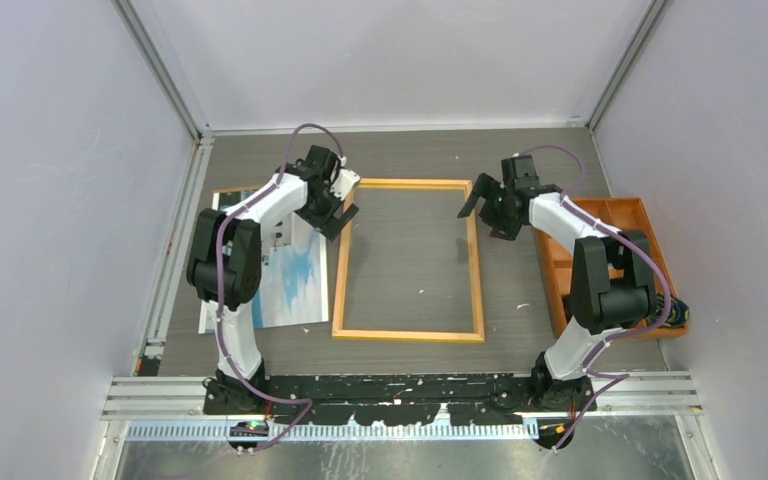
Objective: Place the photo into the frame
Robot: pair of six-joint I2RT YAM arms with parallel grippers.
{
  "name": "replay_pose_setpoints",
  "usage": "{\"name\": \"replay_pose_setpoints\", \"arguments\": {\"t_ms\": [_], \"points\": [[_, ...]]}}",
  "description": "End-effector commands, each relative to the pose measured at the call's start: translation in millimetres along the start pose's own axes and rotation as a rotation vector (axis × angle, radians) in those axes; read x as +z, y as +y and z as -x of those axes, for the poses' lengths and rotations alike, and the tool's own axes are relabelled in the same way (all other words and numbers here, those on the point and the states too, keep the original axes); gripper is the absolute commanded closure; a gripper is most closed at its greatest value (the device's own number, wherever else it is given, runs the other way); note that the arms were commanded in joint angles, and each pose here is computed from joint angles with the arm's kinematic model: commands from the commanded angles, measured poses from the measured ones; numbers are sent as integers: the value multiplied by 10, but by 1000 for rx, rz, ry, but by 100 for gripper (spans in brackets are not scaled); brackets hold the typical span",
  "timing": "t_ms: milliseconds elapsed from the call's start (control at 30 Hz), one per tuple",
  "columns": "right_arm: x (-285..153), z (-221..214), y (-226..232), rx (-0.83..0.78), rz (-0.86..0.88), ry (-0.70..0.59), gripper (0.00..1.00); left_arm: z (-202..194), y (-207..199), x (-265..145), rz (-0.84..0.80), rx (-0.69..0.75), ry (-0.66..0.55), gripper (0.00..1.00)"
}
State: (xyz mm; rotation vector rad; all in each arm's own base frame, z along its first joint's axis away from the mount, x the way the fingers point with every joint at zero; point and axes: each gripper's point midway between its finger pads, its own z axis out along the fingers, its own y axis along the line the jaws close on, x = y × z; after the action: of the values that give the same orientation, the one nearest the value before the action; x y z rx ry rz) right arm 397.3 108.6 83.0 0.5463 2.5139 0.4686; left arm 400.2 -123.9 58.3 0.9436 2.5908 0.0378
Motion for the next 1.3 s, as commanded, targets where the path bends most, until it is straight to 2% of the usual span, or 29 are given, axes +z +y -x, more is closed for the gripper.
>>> {"name": "replay_pose_setpoints", "arguments": {"t_ms": [0,300,500,600,933,1267], "points": [[60,-170,-43,36,6,14,0,97,-13,20,-11,-26,-22,0],[233,-451,-4,114,90,93,0,62,-42,247,-25,-32,8,0],[220,-500,285,203,250,134,0,67,-134,360,-70,-39,18,0],[65,-432,507,240,357,126,0,62,-216,376,-88,-25,24,0],[-872,-242,1203,423,828,91,5,31,-341,388,-127,-2,25,0],[-1231,-361,1325,545,1030,119,8,3,-340,362,-122,4,26,0]]}}
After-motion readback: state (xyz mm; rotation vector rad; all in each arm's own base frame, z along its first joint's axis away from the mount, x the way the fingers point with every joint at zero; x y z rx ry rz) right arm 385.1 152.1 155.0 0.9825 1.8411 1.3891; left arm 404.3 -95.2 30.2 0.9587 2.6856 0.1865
